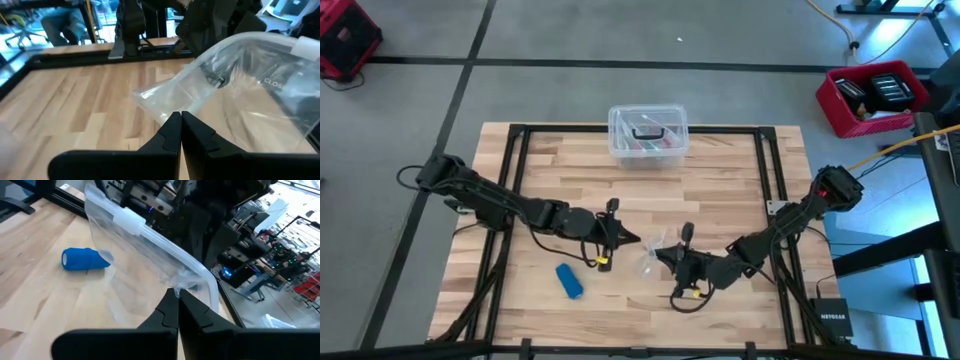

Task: Roll bandage
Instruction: Open the transparent zip bag

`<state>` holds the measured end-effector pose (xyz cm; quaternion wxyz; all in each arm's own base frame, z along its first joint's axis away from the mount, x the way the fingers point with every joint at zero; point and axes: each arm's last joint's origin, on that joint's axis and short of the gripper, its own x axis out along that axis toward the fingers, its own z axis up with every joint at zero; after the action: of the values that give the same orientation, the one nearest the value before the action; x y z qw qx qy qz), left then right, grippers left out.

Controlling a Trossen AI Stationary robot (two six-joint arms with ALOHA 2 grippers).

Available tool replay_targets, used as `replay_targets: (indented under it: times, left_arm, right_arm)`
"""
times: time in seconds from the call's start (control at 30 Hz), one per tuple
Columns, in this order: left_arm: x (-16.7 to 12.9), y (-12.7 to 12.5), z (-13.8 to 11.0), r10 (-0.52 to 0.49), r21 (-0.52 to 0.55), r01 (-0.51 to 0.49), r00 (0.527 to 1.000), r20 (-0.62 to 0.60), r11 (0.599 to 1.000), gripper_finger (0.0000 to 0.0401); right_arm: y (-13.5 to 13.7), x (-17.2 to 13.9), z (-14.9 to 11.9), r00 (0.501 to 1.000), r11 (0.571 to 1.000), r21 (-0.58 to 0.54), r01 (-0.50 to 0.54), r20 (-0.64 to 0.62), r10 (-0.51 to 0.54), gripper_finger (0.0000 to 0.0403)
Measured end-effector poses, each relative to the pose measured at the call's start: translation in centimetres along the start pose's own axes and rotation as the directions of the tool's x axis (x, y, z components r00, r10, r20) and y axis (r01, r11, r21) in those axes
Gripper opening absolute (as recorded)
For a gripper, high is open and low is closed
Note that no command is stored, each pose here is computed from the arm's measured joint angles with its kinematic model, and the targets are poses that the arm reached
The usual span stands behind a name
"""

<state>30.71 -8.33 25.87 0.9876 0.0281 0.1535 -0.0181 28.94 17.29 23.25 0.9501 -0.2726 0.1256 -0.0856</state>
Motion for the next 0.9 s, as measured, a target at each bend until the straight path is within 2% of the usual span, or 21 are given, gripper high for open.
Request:
replay_targets:
  times: [0.13, 0.3, 0.57, 0.67, 0.77, 0.9]
  left_arm:
    - [0.6, -0.4, -0.3, -0.031, -0.013, 0.031, 0.999, 0.012, 0.999, 0.0004]
    - [0.8, -0.8, 0.0, -0.06, 0.02, 0.059, 0.996, 0.06, 0.998, 0.0012]
    - [0.9, -0.4, -0.1, -0.039, 0.011, 0.038, 0.998, 0.054, 0.999, 0.0117]
    - [1.0, -0.2, -0.7, -0.03, 0.009, 0.03, 1.0, -0.007, 0.999, 0.014]
    - [0.9, 0.0, -1.8, -0.013, -0.025, 0.01, 0.992, -0.122, 1.0, 0.0147]
    - [0.7, 0.2, -3.2, 0.023, -0.064, -0.041, 0.965, -0.263, 0.997, 0.0141]
  right_arm:
    - [-0.3, 0.3, -0.1, 1.0, 1.0, 0.004, 0.008, -0.005, -0.008, 0.0001]
    - [-0.4, 0.5, -0.1, 0.999, 0.999, 0.014, -0.03, 0.016, 0.029, 0.0001]
    - [-0.4, 0.6, -0.2, 0.999, 0.999, 0.013, -0.035, 0.006, 0.035, 0.0001]
    - [-0.5, 0.8, -0.7, 0.999, 0.999, 0.005, -0.036, -0.032, 0.037, 0.0001]
    - [-0.7, 1.1, -1.5, 0.995, 1.0, 0.022, -0.006, -0.097, 0.008, 0.0001]
    - [-0.9, 2.0, -3.0, 0.975, 0.996, -0.023, 0.088, -0.201, -0.091, 0.0001]
